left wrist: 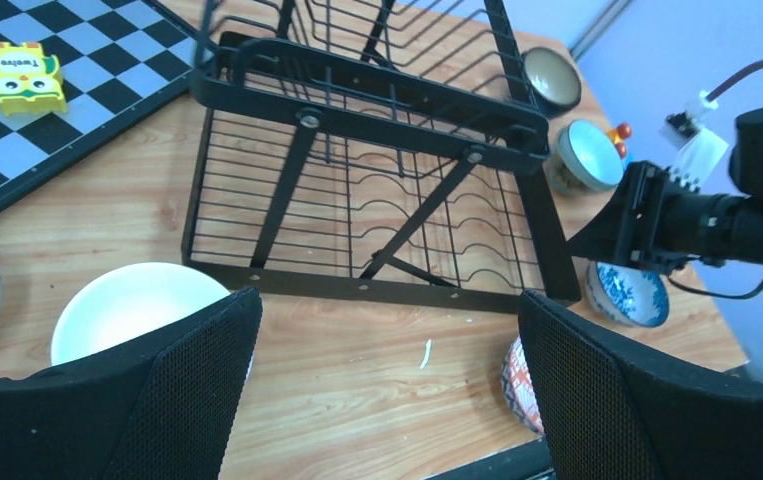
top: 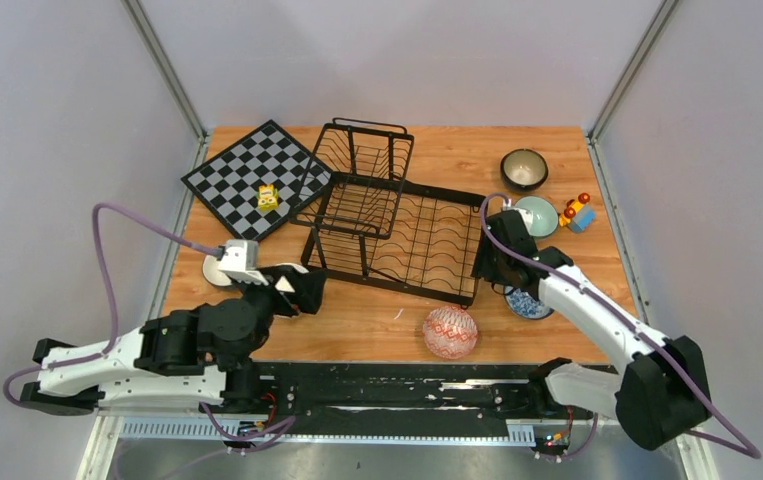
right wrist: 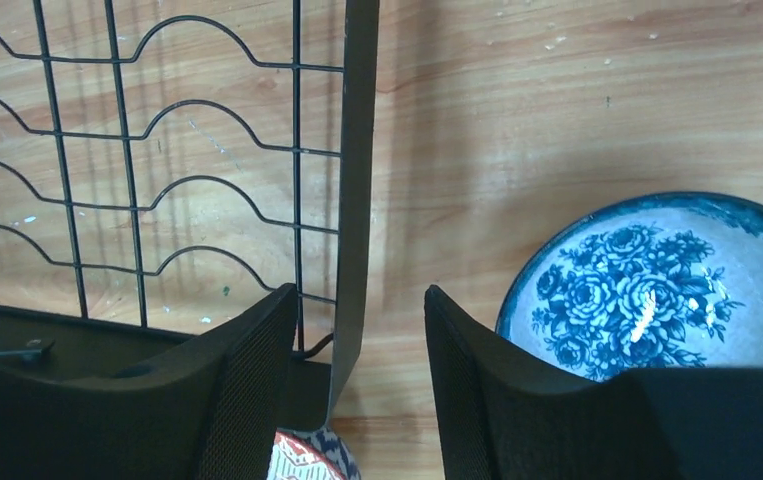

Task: Unload the bowls from the dish rack
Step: Move the dish rack to the center of the board.

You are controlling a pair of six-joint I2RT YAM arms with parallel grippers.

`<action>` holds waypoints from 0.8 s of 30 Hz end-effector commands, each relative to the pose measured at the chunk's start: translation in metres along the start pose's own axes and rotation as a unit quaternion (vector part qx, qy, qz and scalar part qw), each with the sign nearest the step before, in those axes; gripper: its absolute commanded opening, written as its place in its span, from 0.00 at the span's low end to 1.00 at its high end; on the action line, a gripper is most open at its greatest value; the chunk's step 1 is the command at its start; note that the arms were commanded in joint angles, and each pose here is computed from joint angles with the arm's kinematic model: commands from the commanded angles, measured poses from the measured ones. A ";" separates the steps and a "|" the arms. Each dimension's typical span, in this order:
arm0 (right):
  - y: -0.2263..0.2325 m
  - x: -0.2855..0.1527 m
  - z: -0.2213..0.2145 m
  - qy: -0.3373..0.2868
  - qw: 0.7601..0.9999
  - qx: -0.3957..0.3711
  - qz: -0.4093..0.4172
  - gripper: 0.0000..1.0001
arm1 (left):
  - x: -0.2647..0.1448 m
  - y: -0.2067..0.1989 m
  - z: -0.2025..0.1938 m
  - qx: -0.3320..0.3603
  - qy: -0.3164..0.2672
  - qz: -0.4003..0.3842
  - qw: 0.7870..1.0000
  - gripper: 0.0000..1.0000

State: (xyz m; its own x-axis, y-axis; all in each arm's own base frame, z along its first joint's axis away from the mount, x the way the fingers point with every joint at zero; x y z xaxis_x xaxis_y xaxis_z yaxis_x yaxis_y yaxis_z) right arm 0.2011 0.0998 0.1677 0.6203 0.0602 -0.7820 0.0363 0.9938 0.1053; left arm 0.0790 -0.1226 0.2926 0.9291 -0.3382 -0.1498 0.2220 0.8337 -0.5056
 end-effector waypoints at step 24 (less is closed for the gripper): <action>0.006 0.083 0.051 0.039 0.998 0.047 -0.027 0.00 | 0.008 -0.009 0.007 0.067 -0.015 0.022 0.997 1.00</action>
State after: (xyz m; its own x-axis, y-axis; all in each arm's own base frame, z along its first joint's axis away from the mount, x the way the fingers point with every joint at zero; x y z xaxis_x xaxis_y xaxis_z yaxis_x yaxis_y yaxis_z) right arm 0.2714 0.1058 0.1306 0.5105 -0.0018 -0.8599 0.0780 0.9960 0.0442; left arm 0.0850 -0.1300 0.3056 0.9422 -0.3020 -0.1451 0.2310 0.8992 -0.3716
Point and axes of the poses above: each gripper's point midway between its finger pads, its own x axis out along the fingers, its own y axis along the line the jaws close on, z = x × y, the point moved 9 cm from there along -x, back along the fingers, and after that the axes turned 8 degrees about -x, right-handed, at the moved point
